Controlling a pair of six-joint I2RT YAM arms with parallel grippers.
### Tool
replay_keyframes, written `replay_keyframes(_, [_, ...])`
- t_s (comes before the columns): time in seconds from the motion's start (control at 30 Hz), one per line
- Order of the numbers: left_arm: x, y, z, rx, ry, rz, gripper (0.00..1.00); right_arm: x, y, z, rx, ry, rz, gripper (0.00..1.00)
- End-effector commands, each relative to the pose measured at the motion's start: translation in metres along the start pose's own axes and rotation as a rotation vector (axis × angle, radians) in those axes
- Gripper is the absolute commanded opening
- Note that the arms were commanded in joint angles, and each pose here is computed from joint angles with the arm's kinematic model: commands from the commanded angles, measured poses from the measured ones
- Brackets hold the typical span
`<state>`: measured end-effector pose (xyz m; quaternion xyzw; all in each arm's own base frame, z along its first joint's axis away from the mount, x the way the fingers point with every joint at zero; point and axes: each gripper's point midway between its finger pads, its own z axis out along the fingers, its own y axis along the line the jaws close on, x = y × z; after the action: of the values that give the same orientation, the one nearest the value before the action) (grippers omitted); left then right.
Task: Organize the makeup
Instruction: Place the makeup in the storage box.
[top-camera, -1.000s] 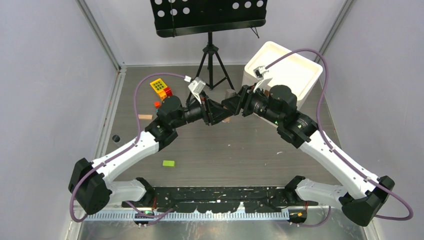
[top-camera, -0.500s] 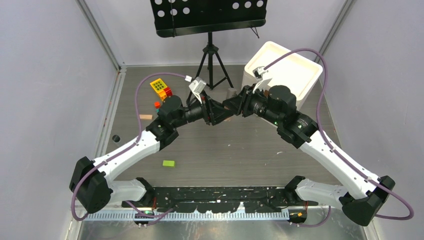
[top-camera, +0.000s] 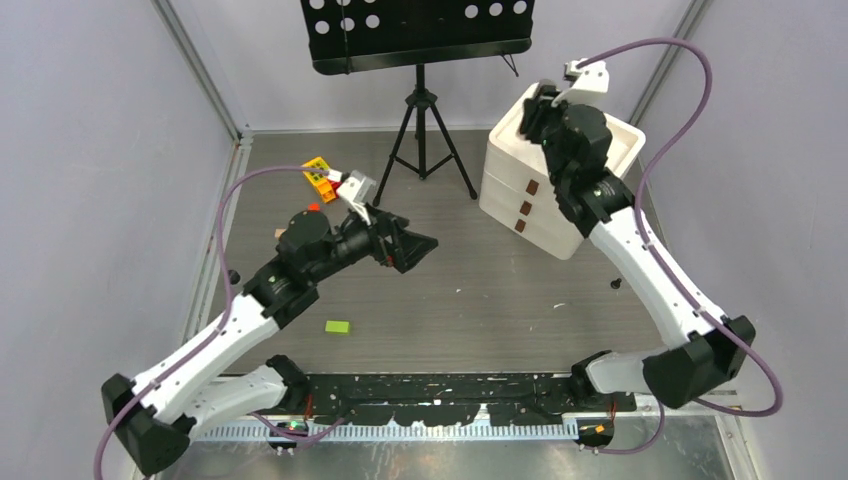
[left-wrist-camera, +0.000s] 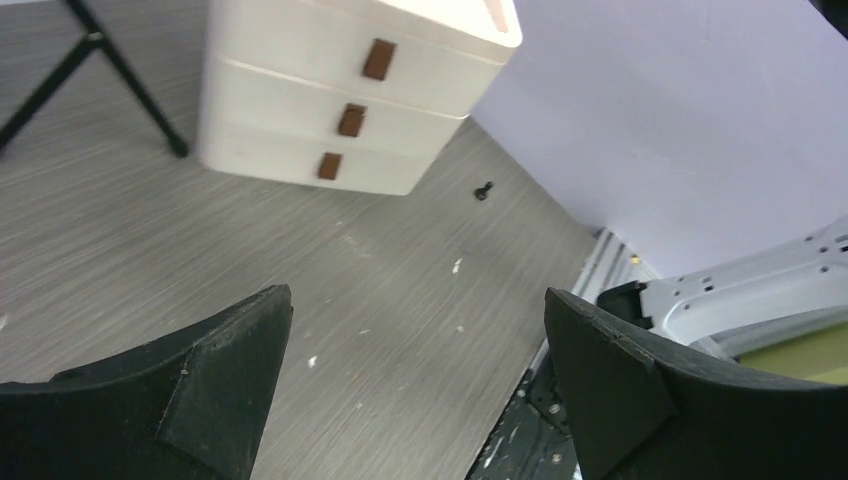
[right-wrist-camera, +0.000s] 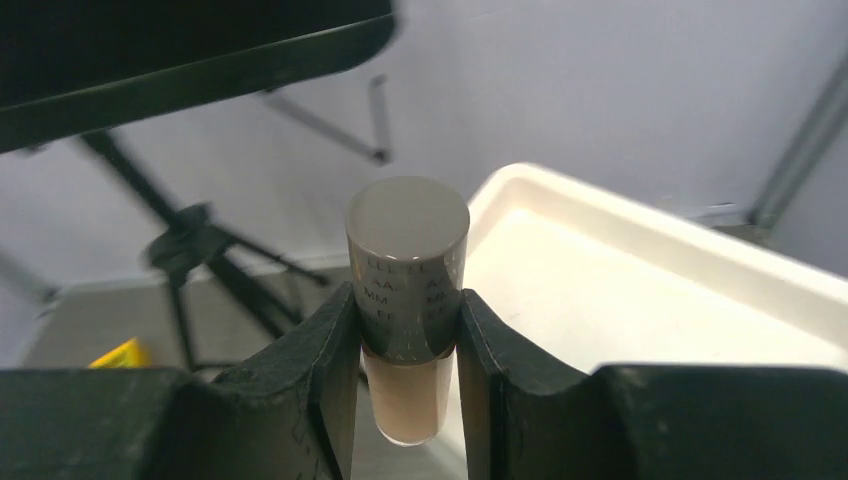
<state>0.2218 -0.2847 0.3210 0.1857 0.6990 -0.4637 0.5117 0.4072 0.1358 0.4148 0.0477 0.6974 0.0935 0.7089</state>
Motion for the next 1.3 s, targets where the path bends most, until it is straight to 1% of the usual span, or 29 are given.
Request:
replay_keyframes(0.0, [0.021, 0.035, -0.032, -0.194, 0.035, 0.038, 1.0, -0.052, -0.045, 0.032, 0.11, -0.211, 0.008, 0.0])
replay_keyframes(0.13, [0.027, 0.042, -0.053, -0.247, 0.046, 0.064, 1.0, -0.049, -0.059, 0.059, 0.113, -0.301, -0.085, 0.0])
replay_keyframes(0.2, [0.028, 0.045, -0.062, -0.27, 0.049, 0.077, 1.0, -0.047, -0.069, 0.07, 0.141, -0.311, -0.136, 0.0])
replay_keyframes(0.3, [0.029, 0.047, -0.074, -0.295, 0.049, 0.093, 1.0, -0.045, -0.083, 0.084, 0.17, -0.29, -0.159, 0.0])
replay_keyframes(0.4, [0.03, 0.052, -0.084, -0.327, 0.051, 0.106, 1.0, -0.037, -0.096, 0.094, 0.198, -0.284, -0.182, 0.0])
replay_keyframes(0.53, [0.033, 0.059, -0.095, -0.376, 0.059, 0.119, 1.0, -0.021, -0.108, 0.105, 0.214, -0.242, -0.18, 0.0])
replay_keyframes(0.7, [0.037, 0.064, -0.104, -0.411, 0.068, 0.12, 1.0, -0.001, -0.122, 0.116, 0.238, -0.202, -0.176, 0.0])
replay_keyframes(0.87, [0.038, 0.066, -0.11, -0.424, 0.059, 0.124, 1.0, 0.013, -0.128, 0.119, 0.241, -0.179, -0.168, 0.0])
replay_keyframes(0.9, [0.037, 0.066, -0.11, -0.424, 0.057, 0.125, 1.0, 0.015, -0.128, 0.119, 0.241, -0.172, -0.165, 0.02])
replay_keyframes(0.97, [0.037, 0.066, -0.112, -0.427, 0.06, 0.129, 1.0, 0.02, -0.129, 0.12, 0.243, -0.16, -0.159, 0.1])
replay_keyframes(1.17, [0.037, 0.066, -0.115, -0.43, 0.06, 0.131, 1.0, 0.032, -0.132, 0.118, 0.257, -0.124, -0.152, 0.42])
replay_keyframes(1.23, [0.036, 0.065, -0.116, -0.43, 0.057, 0.131, 1.0, 0.03, -0.133, 0.116, 0.262, -0.125, -0.152, 0.48])
replay_keyframes(1.27, [0.037, 0.065, -0.116, -0.43, 0.057, 0.13, 1.0, 0.03, -0.133, 0.116, 0.264, -0.123, -0.153, 0.49])
